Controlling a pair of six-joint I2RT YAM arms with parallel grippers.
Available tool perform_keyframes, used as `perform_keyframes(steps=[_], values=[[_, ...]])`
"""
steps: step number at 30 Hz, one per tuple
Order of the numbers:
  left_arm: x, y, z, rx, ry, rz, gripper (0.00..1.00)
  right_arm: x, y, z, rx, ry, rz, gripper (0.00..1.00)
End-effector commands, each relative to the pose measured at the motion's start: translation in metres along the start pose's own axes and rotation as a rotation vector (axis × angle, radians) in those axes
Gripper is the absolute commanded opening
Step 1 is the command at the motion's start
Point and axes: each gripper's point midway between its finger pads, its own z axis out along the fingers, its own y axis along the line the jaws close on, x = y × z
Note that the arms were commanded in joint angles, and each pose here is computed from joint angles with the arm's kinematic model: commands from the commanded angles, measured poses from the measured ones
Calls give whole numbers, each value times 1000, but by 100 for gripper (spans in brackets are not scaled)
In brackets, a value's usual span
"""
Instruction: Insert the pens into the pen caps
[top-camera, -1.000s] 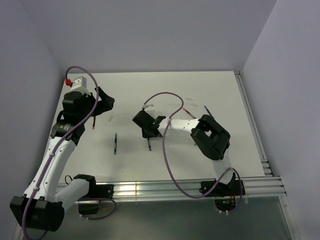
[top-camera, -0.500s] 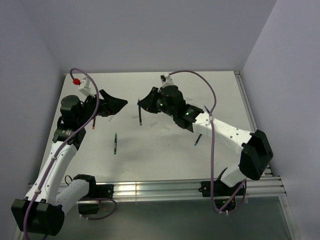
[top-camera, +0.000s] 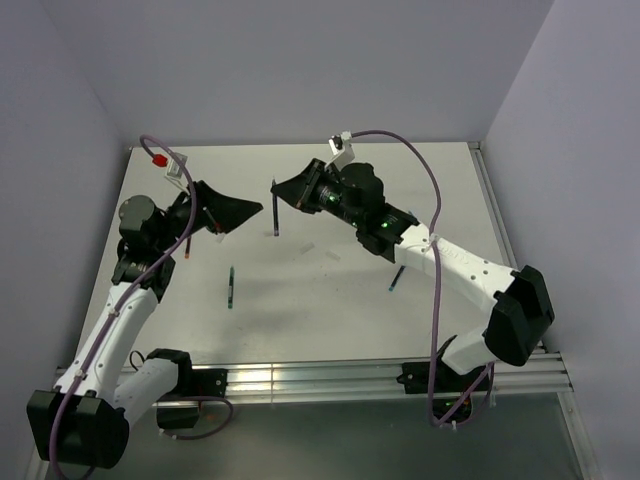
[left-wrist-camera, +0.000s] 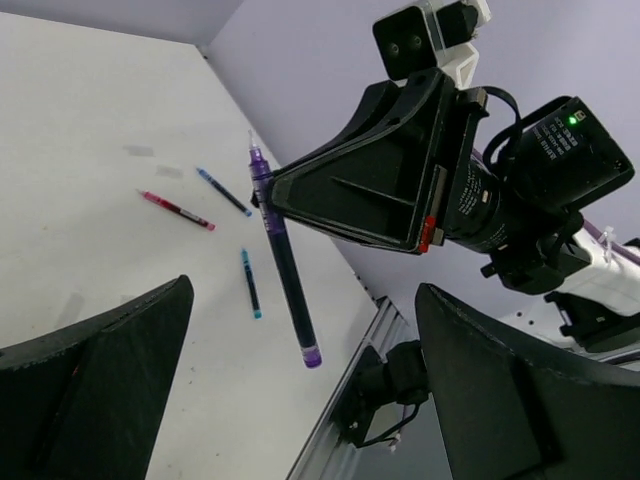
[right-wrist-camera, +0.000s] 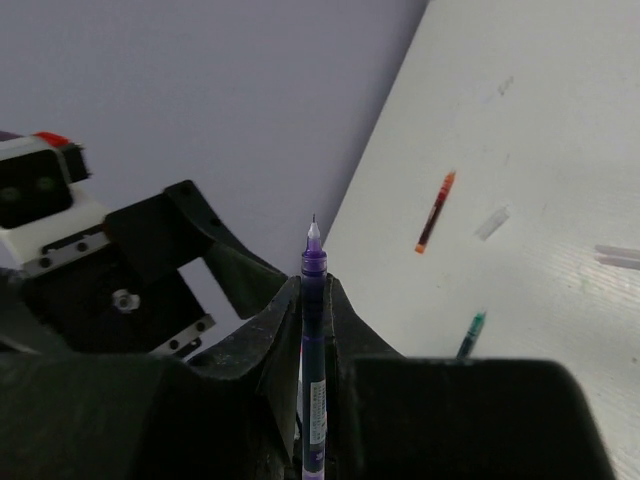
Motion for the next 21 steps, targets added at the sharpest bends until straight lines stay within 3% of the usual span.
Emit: perform_keyframes(steps=[1, 8, 21], values=[[-1, -11, 1, 79, 0, -8, 99, -33, 52, -19, -157, -94, -1, 0], [3, -15, 10, 126, 19, -61, 99, -33, 71, -24, -225, -124, -5, 0], [13, -30, 20, 209, 64, -104, 74, -24, 80, -15, -267, -125, -11, 0]])
